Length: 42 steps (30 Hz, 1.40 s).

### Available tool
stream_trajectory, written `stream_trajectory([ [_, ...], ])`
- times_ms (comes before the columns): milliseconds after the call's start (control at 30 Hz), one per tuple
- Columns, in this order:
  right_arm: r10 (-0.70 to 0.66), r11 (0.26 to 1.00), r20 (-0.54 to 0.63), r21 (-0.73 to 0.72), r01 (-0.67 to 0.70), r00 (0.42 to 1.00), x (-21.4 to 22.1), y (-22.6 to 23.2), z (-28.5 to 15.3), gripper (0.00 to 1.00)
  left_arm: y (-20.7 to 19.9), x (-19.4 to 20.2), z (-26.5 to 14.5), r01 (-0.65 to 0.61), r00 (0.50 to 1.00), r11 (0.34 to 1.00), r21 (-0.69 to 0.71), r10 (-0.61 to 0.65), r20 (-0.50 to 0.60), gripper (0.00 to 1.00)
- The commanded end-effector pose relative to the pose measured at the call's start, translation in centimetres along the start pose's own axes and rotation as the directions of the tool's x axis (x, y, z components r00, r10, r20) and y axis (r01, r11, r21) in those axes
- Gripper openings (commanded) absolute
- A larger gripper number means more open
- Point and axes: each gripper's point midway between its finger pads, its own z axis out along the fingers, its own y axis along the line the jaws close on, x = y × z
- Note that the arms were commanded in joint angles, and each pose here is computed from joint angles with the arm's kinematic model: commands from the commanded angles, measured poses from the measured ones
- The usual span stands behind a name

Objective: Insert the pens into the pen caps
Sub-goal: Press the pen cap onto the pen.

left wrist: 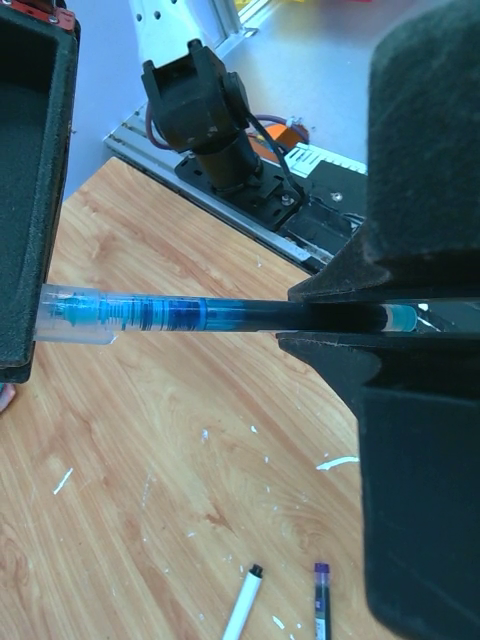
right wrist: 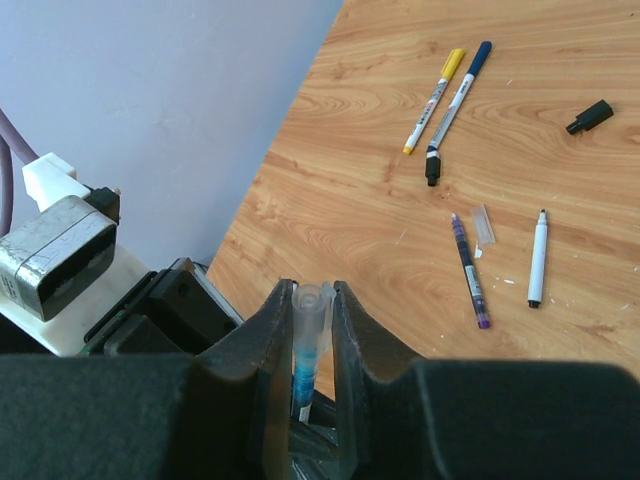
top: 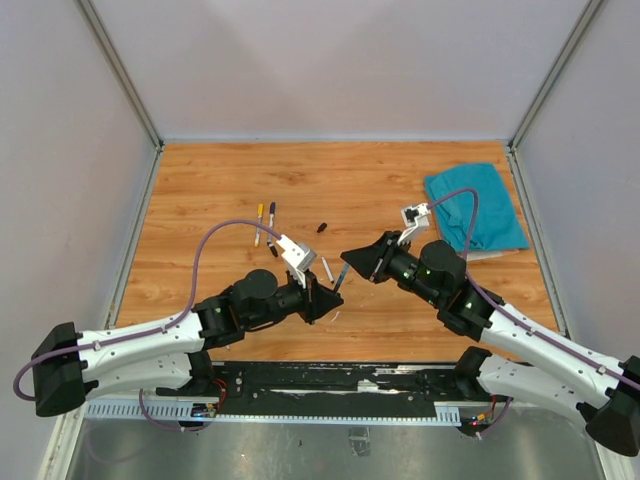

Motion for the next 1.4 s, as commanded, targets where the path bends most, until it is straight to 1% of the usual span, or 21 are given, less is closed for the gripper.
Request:
stream_trajectory([
  [0,-0.018,0.999,-0.119,0.036,0.022,0.993,4.0,-1.2,-0.6,0.01,-3.9,-9.3,-0.2,0.031,0.952,0.994,0.103,-0.061,0.3,0.0],
  [233,-0.051,0.997,-0.172,0.046,0.059,0.984,6.1,-1.4,-0.9,0.01,-4.3,-10.6,-0.2,0.033,0.941,0.994,0.106,-0.066,0.332,0.01],
  [533,-0.107,0.985,-0.256,0.104,0.137,0.961,9.9,-3.1,-2.1,0.01,-4.8,-11.5,-0.4,0.017,0.936,0.994,0.109,-0.054,0.347,0.01],
  [633,-0.087,0.99,-0.281,0.086,0.115,0.956,11.1,-2.9,-2.2,0.0,-4.8,-11.6,-0.5,0.018,0.935,0.994,0.109,-0.055,0.351,0.0],
  [833,-0.008,0.999,-0.331,0.031,0.019,0.944,13.5,-2.1,-2.3,0.0,-5.0,-12.0,-0.7,0.014,0.929,0.993,0.119,-0.057,0.366,0.01],
  [1033,0.019,0.999,-0.375,-0.02,-0.029,0.927,15.7,-1.3,-2.5,0.0,-5.3,-12.4,-1.0,0.003,0.924,0.992,0.128,-0.052,0.38,0.01],
  [1133,0.009,1.0,-0.385,-0.02,-0.017,0.923,16.4,-1.2,-2.7,0.01,-5.3,-12.6,-1.1,0.0,0.921,0.992,0.129,-0.05,0.387,0.0],
  [1267,-0.01,0.999,-0.396,0.038,0.027,0.918,17.2,-2.6,-3.1,0.01,-5.6,-13.1,-1.5,-0.003,0.914,0.99,0.139,-0.054,0.402,0.01],
  [1367,-0.022,0.997,-0.377,0.056,0.046,0.926,16.6,-3.0,-3.4,0.0,-5.5,-13.1,-1.7,-0.005,0.914,0.992,0.129,-0.048,0.403,0.0],
])
